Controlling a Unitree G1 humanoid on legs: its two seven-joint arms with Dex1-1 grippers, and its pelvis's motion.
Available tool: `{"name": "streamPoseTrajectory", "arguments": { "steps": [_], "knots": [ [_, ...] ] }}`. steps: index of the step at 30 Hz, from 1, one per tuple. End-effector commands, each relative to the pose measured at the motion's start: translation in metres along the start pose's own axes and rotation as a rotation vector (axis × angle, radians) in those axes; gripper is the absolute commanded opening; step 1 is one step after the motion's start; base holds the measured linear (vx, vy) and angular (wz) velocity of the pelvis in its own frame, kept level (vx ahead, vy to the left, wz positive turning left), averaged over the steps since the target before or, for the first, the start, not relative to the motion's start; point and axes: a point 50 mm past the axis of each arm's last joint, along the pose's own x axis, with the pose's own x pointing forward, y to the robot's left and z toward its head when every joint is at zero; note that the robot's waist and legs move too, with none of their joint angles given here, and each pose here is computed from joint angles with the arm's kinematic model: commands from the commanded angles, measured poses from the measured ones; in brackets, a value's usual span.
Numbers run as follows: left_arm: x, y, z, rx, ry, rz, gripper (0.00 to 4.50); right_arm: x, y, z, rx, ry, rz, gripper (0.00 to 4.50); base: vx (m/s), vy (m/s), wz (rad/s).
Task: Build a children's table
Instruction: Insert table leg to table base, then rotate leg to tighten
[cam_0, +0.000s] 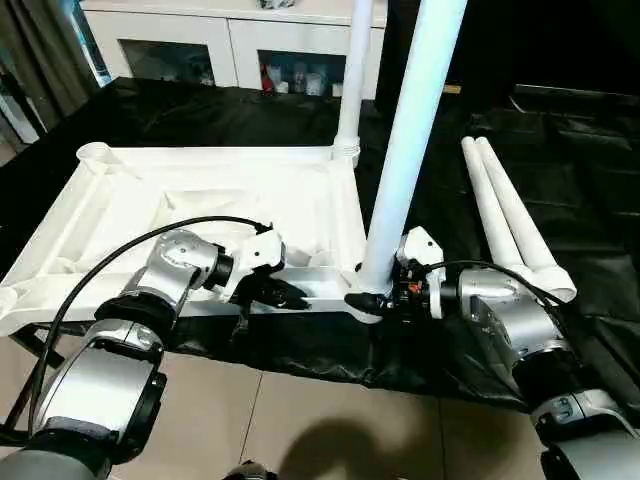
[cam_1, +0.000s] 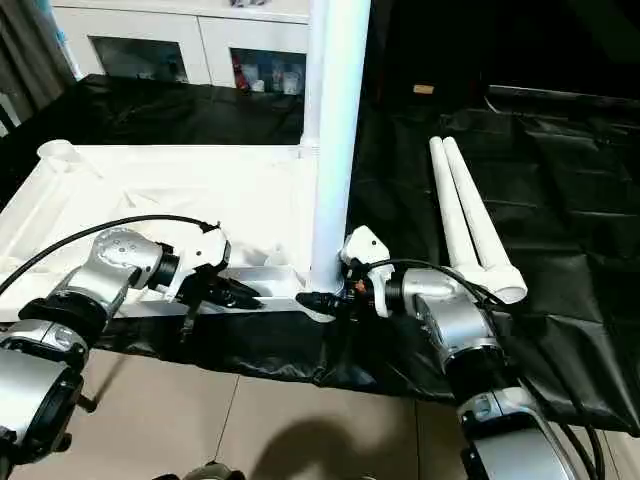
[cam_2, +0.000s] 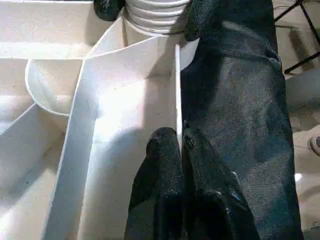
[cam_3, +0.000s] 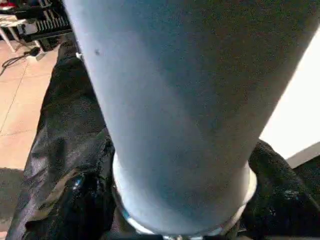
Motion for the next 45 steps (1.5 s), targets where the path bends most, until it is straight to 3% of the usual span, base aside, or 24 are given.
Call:
{"name": "streamPoseTrajectory", "arguments": {
  "steps": [1,6,10,15,16,17,20,25,29,38,45],
  "knots": [
    [0.016,0.005,0.013,0.000,-0.041,0.040,0.00,0.015,0.005,-0.006,0.079,-0.026,-0.058,2.78,0.000,0.000,0.00],
    [0.035,0.017,0.024,-0.075,-0.054,0.226,0.00,0.028,-0.012,-0.008,0.194,-0.070,-0.433,2.77,0.000,0.000,0.00],
    [0.056,0.018,0.036,-0.089,-0.088,0.301,0.00,0.042,-0.018,-0.007,0.278,-0.072,-0.640,2.77,0.000,0.000,0.00],
    [0.071,0.014,0.042,-0.057,-0.096,0.314,0.00,0.056,-0.016,0.001,0.223,-0.085,-0.728,2.77,0.000,0.000,0.00],
    [0.073,0.013,0.042,-0.046,-0.101,0.303,0.00,0.057,-0.016,0.002,0.213,-0.092,-0.730,3.12,0.000,0.000,0.00],
    [0.073,0.013,0.042,-0.046,-0.101,0.303,0.00,0.057,-0.016,0.002,0.213,-0.092,-0.730,3.12,0.000,0.000,0.00],
    [0.071,0.011,0.043,-0.046,-0.142,0.285,0.00,0.055,-0.018,0.009,0.208,-0.152,-0.694,3.50,0.000,0.000,0.00],
    [0.060,0.010,0.037,-0.029,-0.144,0.245,0.00,0.049,-0.018,0.013,0.111,-0.136,-0.573,3.96,0.000,0.000,0.00],
    [0.047,0.005,0.027,-0.007,-0.131,0.157,0.00,0.037,-0.015,0.010,0.032,-0.104,-0.396,3.96,0.000,0.000,0.00],
    [0.022,-0.002,0.014,0.019,-0.078,0.012,0.00,0.014,0.002,0.005,-0.045,-0.018,0.006,3.96,0.000,0.000,0.00],
    [0.014,-0.005,0.011,0.026,-0.058,-0.065,0.00,0.004,0.007,0.004,-0.057,0.028,0.145,3.35,0.000,0.000,0.00]
  ]
}}
